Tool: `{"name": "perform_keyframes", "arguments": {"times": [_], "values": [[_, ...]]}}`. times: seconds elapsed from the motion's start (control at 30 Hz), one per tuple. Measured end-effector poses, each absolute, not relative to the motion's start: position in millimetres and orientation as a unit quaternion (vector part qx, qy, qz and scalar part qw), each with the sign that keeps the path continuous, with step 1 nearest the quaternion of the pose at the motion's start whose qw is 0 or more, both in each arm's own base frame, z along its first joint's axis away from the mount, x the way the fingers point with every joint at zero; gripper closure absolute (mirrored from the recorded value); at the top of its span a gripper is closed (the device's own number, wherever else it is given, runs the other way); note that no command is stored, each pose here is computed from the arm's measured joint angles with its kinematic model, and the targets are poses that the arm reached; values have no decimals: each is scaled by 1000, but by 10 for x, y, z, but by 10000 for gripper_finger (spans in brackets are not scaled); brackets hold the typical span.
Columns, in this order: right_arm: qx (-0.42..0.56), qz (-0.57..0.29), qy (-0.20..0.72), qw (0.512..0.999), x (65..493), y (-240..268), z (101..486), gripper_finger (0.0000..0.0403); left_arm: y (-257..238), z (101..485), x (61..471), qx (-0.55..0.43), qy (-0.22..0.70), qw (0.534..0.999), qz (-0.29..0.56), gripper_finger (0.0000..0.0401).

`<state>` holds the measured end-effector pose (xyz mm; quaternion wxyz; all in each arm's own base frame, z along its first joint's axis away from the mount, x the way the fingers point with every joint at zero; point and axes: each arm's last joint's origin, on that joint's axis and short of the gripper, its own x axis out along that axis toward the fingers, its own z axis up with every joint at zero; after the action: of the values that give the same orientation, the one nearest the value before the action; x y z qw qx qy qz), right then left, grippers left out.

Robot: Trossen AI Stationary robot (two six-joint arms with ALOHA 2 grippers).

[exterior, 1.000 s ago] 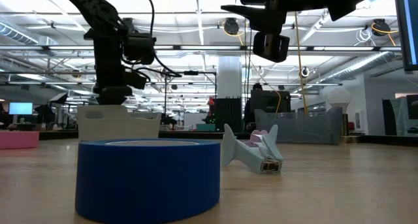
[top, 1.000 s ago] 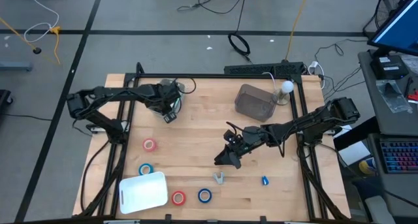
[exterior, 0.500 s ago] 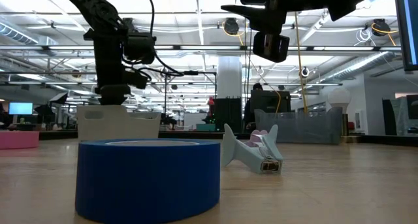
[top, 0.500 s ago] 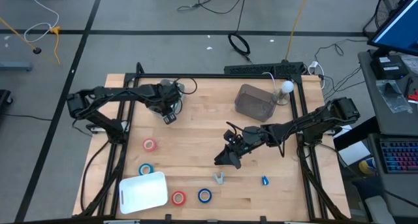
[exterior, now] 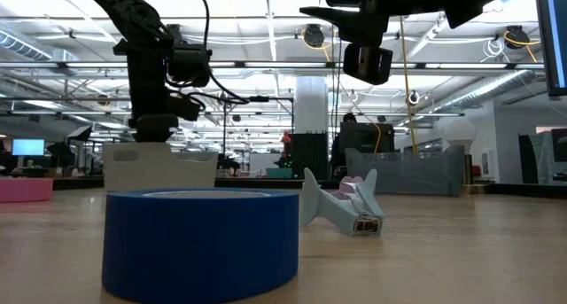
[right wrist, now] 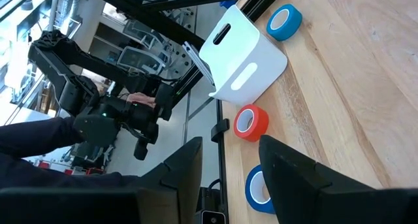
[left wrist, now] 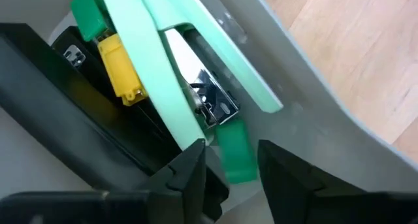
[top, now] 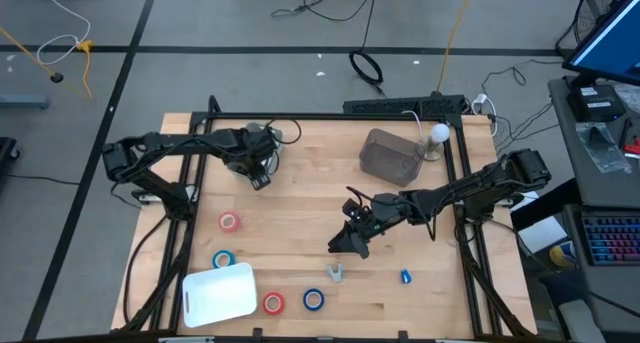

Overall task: Pick and place Stapler, Stapler remover, tape
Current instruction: Put the green stapler into the gray bin, then put the blue stapler into the gray bin

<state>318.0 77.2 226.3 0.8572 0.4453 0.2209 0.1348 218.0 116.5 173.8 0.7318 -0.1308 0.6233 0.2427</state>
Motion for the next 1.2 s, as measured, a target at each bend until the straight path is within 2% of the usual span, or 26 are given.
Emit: {"name": "perform_keyframes", "arguments": {"times": [0.17, 0.3, 0.43, 0.6, 0.77, 1.0, 1.2], "values": [[445, 135, 221, 857, 3179, 773, 2263, 257, 1163, 1753, 2174, -133, 620, 732, 249, 239], [445, 135, 221, 857, 3180, 772, 2263, 257, 1163, 1846, 2176, -133, 607, 742, 252, 240], [445, 135, 221, 857, 3179, 773, 2263, 257, 1145, 2059, 2170, -138, 570, 769, 253, 247], [444, 135, 221, 858, 3180, 772, 2263, 257, 1055, 2389, 2115, -191, 497, 810, 245, 249], [444, 135, 221, 858, 3180, 772, 2262, 257, 889, 2628, 1991, -240, 443, 837, 214, 249], [447, 137, 226, 855, 3178, 769, 2257, 257, 614, 2846, 1821, -252, 409, 857, 189, 249], [490, 143, 361, 780, 3053, 880, 2101, 257, 389, 2923, 1744, -247, 386, 876, 150, 249]]}}
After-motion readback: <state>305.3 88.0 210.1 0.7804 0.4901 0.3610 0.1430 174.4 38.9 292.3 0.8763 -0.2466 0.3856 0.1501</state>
